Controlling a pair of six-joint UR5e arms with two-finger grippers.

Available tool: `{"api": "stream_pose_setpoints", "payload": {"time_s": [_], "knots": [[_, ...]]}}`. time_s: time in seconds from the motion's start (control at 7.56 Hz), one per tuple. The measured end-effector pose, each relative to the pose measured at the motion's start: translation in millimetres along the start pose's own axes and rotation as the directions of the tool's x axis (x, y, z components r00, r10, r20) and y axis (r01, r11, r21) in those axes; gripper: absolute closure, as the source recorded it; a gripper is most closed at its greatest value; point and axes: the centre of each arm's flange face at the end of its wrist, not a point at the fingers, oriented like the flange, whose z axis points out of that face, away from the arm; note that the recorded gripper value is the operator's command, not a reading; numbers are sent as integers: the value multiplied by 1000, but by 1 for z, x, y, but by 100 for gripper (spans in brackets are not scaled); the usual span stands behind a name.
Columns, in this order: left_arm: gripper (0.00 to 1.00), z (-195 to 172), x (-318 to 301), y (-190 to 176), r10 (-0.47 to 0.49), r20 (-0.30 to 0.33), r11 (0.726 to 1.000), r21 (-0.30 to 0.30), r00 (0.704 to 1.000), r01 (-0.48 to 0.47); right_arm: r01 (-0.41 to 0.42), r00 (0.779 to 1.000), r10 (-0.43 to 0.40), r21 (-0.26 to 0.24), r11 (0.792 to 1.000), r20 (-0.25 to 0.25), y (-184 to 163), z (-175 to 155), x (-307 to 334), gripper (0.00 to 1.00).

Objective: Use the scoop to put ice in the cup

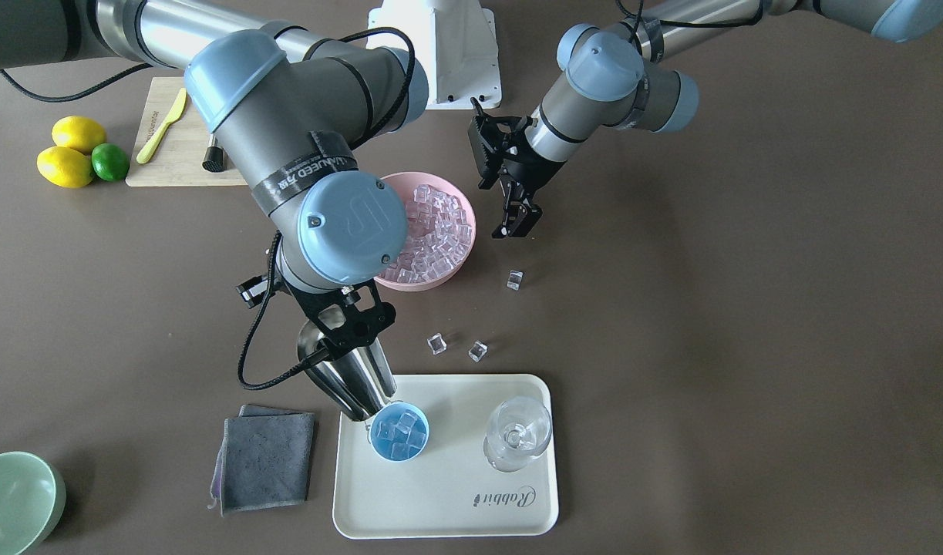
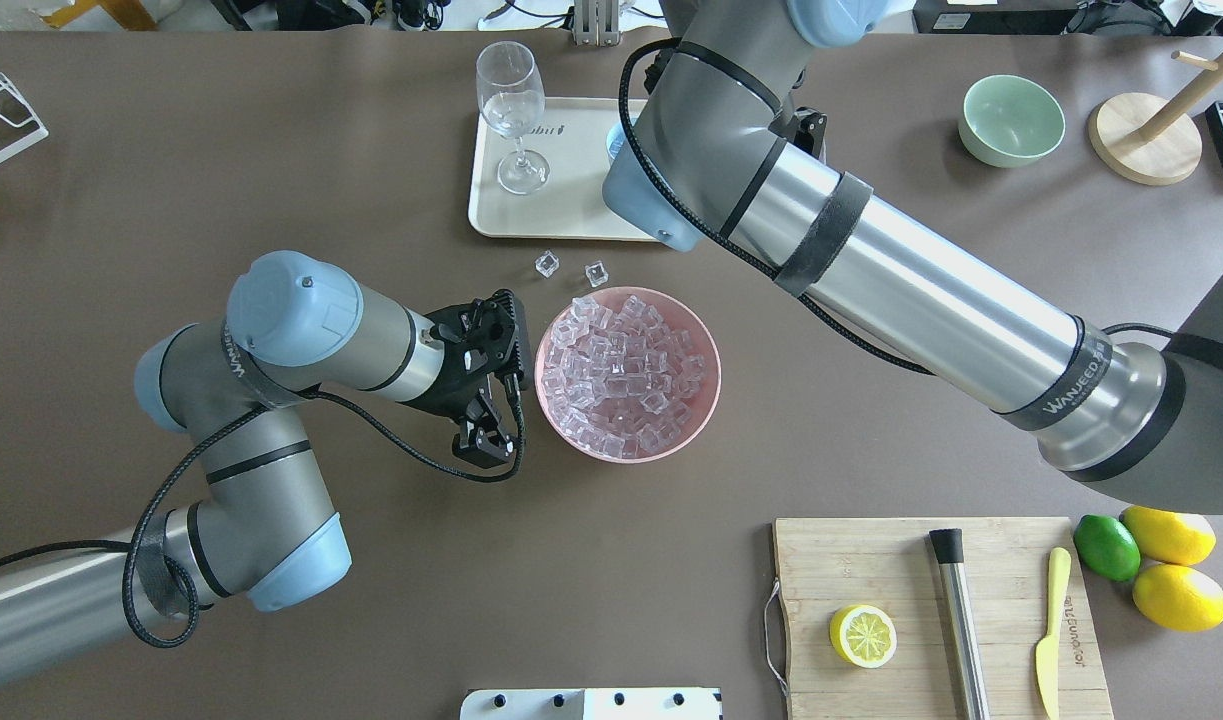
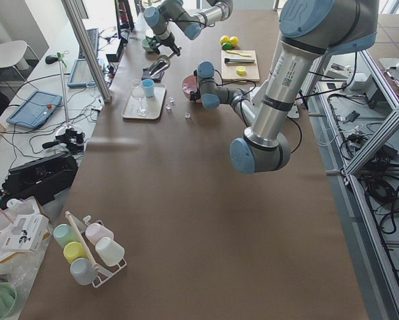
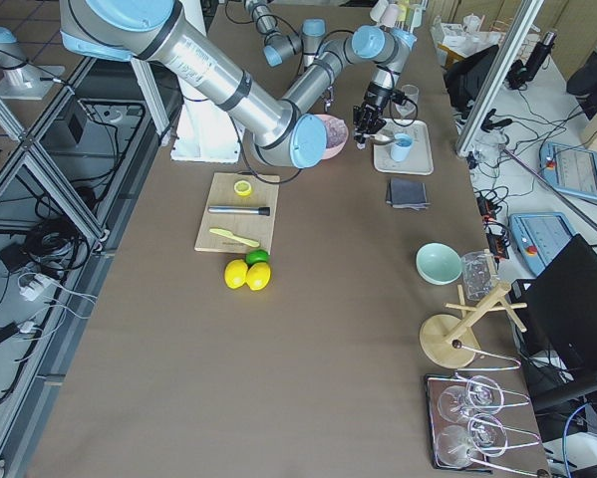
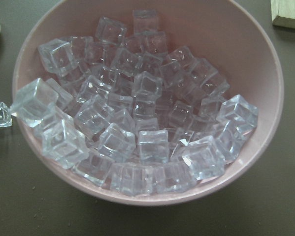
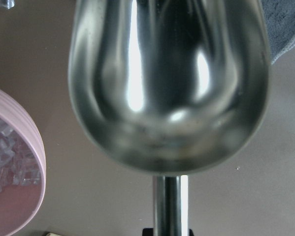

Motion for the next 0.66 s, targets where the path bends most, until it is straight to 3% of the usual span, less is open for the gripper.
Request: {"api": "stream_pose_setpoints", "payload": {"time_s": [0.26, 0.66], "knots": [[2, 0, 0, -1, 0, 0, 1000, -1, 1000, 0, -23, 1000, 22, 41, 999, 13, 36, 27, 13, 100], [2, -1, -1, 0, -10, 1, 1000, -19, 1000, 10, -119, 991, 108, 166, 979, 74, 131, 82, 51, 100]]}}
